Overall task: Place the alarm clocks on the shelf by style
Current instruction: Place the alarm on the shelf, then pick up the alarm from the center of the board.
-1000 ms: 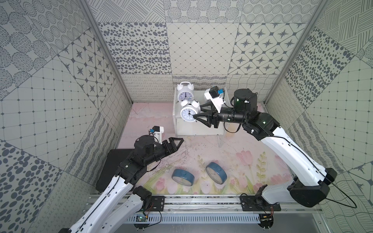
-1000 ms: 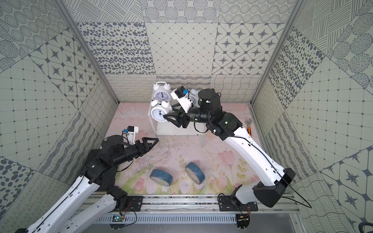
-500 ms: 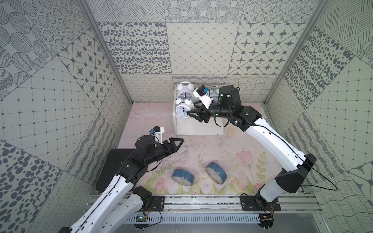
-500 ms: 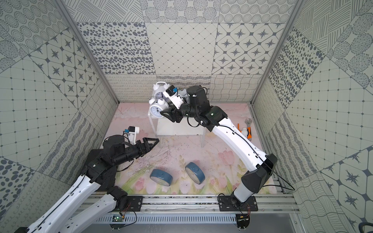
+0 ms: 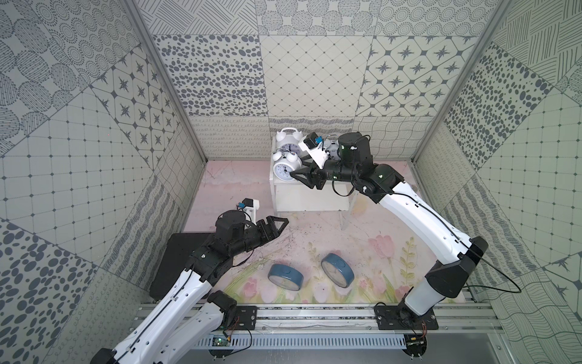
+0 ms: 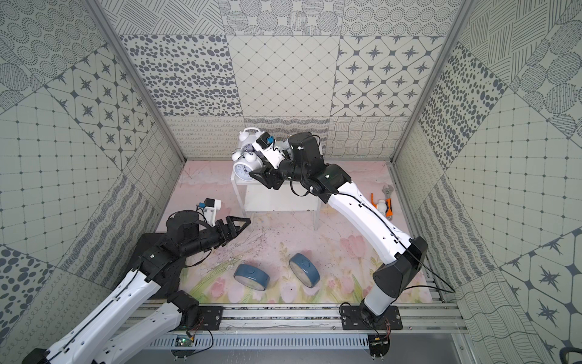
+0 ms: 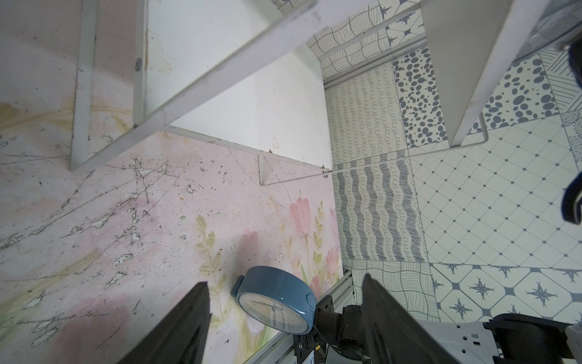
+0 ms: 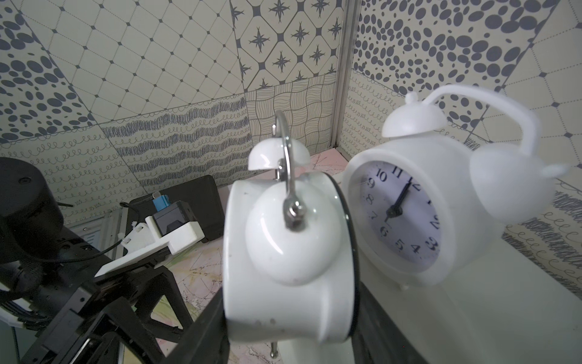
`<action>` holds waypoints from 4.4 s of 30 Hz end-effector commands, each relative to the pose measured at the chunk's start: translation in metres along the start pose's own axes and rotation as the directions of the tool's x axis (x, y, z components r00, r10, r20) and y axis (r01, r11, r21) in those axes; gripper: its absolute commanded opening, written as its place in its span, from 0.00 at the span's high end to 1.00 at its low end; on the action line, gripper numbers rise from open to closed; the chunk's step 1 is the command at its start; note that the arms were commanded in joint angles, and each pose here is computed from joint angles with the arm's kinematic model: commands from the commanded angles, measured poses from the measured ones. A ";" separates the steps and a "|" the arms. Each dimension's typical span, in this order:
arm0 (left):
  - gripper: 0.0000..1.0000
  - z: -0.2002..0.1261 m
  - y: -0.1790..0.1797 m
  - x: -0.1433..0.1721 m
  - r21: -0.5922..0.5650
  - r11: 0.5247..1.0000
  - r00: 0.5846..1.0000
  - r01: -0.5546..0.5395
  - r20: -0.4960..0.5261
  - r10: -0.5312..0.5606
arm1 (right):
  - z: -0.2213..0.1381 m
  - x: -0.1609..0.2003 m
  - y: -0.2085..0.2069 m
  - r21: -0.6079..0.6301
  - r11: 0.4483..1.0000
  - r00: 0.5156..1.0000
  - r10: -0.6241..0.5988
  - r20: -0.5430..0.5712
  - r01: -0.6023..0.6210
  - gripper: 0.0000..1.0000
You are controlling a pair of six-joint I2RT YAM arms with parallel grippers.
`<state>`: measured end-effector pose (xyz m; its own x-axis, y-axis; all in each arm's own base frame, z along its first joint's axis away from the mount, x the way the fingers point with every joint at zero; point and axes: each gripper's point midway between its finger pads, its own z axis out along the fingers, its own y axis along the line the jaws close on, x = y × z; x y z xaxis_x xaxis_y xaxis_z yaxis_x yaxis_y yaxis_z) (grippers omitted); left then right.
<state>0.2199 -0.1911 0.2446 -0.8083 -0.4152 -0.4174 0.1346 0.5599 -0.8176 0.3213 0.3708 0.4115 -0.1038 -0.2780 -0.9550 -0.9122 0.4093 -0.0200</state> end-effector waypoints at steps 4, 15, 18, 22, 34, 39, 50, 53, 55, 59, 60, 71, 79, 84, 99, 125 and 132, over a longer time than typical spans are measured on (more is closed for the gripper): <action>0.23 0.003 -0.012 -0.006 0.055 0.997 0.999 -0.046 0.016 0.045 | 0.007 -0.018 -0.010 0.027 0.998 0.997 -0.051 0.063 0.050 0.56; 0.23 0.003 -0.012 -0.006 0.056 0.997 0.999 -0.045 0.016 0.044 | 0.008 -0.007 -0.015 0.016 0.999 0.998 -0.031 0.057 0.030 0.54; 0.24 0.004 -0.013 -0.007 0.054 0.997 0.999 -0.047 0.018 0.046 | 0.007 -0.007 -0.015 0.009 1.000 0.998 -0.016 0.062 0.015 0.53; 0.24 0.004 -0.014 -0.009 0.058 0.997 0.999 -0.047 0.022 0.046 | 0.009 -0.003 -0.013 -0.006 1.000 0.998 0.007 0.056 -0.006 0.52; 0.24 0.003 -0.017 -0.010 0.067 0.996 0.998 -0.053 0.027 0.051 | 0.002 -0.003 -0.014 0.004 1.000 0.998 0.030 0.063 -0.030 0.47; 0.24 0.003 -0.017 -0.010 0.068 0.996 0.998 -0.050 0.026 0.048 | 0.001 0.000 -0.013 0.006 0.999 0.998 0.042 0.056 -0.042 0.45; 0.24 0.002 -0.016 -0.008 0.070 0.996 0.999 -0.049 0.026 0.048 | -0.002 0.002 -0.015 0.023 0.998 0.997 0.054 0.056 -0.056 0.34; 0.24 0.001 -0.016 -0.009 0.071 0.996 0.998 -0.055 0.027 0.053 | -0.005 -0.001 -0.018 0.048 0.997 0.997 0.054 0.064 -0.057 0.31; 0.24 0.002 -0.017 -0.008 0.074 0.996 0.998 -0.055 0.025 0.053 | -0.007 -0.002 -0.021 0.073 0.995 0.996 0.055 0.063 -0.060 0.29; 0.24 0.003 -0.018 -0.008 0.085 0.995 0.998 -0.053 0.024 0.051 | -0.010 -0.001 -0.024 0.136 0.989 0.997 0.050 0.062 -0.059 0.28; 0.24 0.003 -0.018 -0.008 0.087 0.995 0.999 -0.052 0.022 0.050 | -0.010 -0.002 -0.026 0.169 0.984 0.997 0.045 0.063 -0.055 0.27; 0.24 0.002 -0.020 -0.006 0.104 0.993 0.999 -0.051 0.018 0.049 | -0.018 -0.004 -0.021 0.203 0.978 0.997 0.032 0.067 -0.045 0.24; 0.24 0.001 -0.015 -0.005 0.085 0.995 0.999 -0.047 0.022 0.045 | -0.038 -0.016 -0.021 0.274 0.959 0.995 0.049 0.083 -0.070 0.24; 0.23 -0.001 -0.003 -0.010 0.005 0.999 0.999 -0.033 0.043 0.033 | -0.064 -0.023 -0.011 0.353 0.933 0.996 0.044 0.081 -0.070 0.25; 0.22 -0.025 0.050 -0.006 -0.279 0.951 0.988 0.134 0.112 -0.106 | -0.092 0.098 0.124 0.226 0.943 0.961 0.266 -0.079 -0.242 0.30; 0.22 -0.013 0.097 0.018 -0.294 0.925 0.967 0.242 0.148 -0.206 | -0.051 0.239 0.190 0.259 0.920 0.889 0.362 -0.279 -0.293 0.26; 0.21 -0.021 0.085 0.023 -0.265 0.936 0.971 0.233 0.114 -0.209 | -0.031 0.266 0.217 0.180 0.943 0.856 0.331 -0.397 -0.281 0.22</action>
<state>0.2042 -0.1381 0.1634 -0.7487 -0.5959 -0.2903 -0.2199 0.6365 -0.7392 0.0901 0.3443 0.1697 -0.5445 -0.4197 -0.7262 -0.7455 0.6390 0.1896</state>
